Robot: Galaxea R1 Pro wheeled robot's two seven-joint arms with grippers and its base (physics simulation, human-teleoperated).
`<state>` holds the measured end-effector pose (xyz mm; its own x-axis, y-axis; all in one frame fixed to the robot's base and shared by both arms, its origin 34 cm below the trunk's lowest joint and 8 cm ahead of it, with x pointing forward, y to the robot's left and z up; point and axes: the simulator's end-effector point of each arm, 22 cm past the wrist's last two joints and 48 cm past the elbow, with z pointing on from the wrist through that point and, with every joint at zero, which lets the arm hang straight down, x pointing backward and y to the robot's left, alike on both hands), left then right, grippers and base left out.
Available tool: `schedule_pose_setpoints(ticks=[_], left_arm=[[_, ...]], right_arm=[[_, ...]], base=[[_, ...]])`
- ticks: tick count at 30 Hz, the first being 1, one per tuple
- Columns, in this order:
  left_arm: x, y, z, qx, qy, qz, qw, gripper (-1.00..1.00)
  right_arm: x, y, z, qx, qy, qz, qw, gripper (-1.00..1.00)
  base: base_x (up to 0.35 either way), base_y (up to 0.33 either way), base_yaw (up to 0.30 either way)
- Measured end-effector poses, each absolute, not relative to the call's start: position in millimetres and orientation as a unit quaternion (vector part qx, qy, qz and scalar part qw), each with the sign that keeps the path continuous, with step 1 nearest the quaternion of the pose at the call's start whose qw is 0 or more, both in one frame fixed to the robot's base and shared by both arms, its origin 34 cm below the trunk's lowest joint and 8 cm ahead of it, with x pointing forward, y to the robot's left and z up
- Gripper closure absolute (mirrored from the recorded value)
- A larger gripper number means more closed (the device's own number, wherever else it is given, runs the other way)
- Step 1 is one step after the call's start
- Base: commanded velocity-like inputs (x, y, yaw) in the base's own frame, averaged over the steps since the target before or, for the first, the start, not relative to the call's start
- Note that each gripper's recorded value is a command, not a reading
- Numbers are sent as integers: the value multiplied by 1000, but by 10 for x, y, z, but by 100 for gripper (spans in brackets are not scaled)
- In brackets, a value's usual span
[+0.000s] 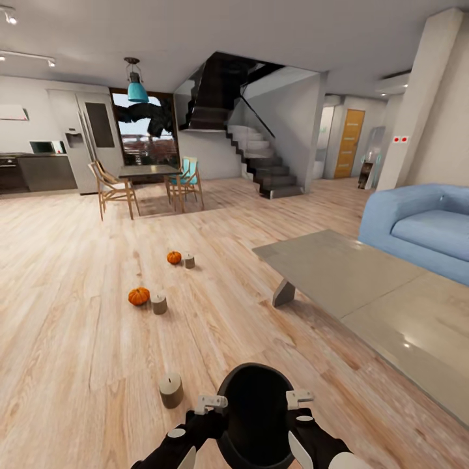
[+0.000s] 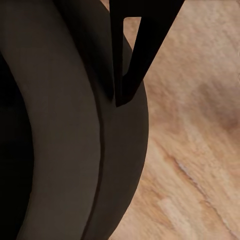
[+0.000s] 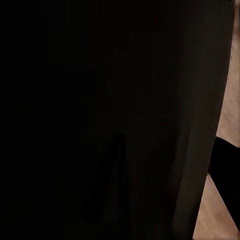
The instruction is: Place each of the two pumpkins and all three candles from the living room inside a cabinet in the living room (use any cabinet), then make sure every cabinet is closed, and position the cauldron so it is next to a table in the living room.
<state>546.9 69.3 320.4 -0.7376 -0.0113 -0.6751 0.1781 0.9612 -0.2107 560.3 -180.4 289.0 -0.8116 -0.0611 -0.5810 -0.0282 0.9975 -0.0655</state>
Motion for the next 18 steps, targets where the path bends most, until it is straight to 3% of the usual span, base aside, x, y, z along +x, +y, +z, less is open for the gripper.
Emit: schedule_pose_setpoints(ticks=[18], left_arm=[[5570,720,3592,43,924,-127,358,100]], right_arm=[[5735,-1797,3313,-23,949,-25,313,100]], base=[[0,0,0]])
